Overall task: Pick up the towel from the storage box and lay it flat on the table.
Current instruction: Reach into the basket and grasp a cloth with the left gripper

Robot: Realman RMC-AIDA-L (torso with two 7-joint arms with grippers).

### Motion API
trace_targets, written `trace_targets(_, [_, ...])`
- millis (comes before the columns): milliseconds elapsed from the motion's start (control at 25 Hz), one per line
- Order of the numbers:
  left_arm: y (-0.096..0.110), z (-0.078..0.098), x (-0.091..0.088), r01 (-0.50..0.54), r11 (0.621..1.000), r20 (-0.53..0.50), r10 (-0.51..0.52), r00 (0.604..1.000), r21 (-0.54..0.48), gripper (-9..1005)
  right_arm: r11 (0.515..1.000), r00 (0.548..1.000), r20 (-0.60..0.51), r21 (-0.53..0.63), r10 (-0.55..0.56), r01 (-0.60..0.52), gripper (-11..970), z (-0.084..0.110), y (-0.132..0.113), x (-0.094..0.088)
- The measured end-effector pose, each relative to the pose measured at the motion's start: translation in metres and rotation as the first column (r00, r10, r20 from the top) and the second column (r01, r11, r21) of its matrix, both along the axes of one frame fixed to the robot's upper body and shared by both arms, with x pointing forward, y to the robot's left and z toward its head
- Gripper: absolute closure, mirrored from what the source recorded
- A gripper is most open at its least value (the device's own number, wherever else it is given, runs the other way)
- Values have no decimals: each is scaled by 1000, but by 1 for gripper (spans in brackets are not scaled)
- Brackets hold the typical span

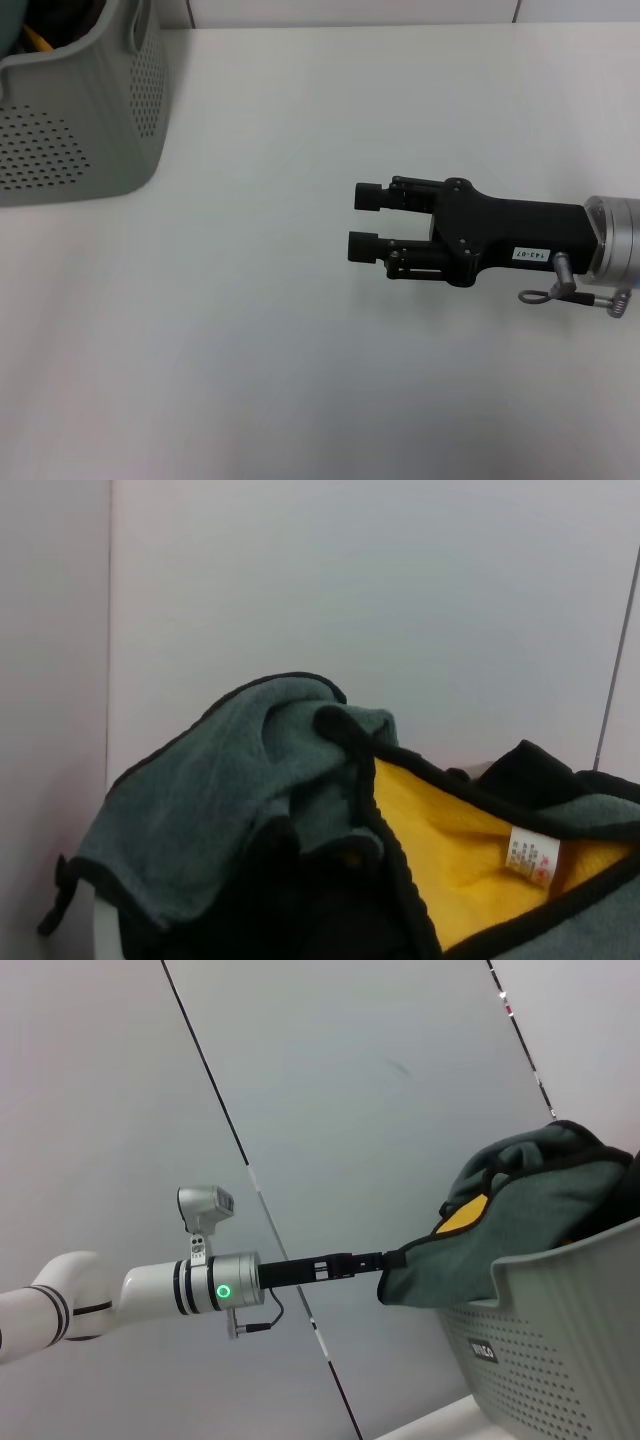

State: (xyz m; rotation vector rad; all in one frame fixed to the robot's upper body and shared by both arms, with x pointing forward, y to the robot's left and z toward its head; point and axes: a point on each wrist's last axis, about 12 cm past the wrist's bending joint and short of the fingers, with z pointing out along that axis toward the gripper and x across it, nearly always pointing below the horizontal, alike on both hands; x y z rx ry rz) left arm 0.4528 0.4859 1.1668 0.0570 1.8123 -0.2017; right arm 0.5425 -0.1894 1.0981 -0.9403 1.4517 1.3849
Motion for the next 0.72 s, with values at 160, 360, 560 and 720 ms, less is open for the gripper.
trace_targets(160, [-1, 1, 2, 3, 1000, 2, -3, 1000, -1, 335, 1000, 1000, 4, 5, -8, 8, 249, 1, 0, 1])
trace_targets(360, [-1, 1, 3, 4, 1000, 4, -4, 1000, -6, 337, 1000, 1000, 6, 10, -21, 21, 250, 1, -2, 2])
trace_targets(560, [-2, 0, 4, 8, 1000, 1, -8, 1000, -15, 339, 1000, 1000, 5, 10, -21, 21, 250, 1, -3, 2])
trace_targets(720, [-3, -3, 7, 26, 999, -9, -27, 1000, -23, 340, 1000, 1000, 5, 9, -21, 21, 250, 1, -3, 1])
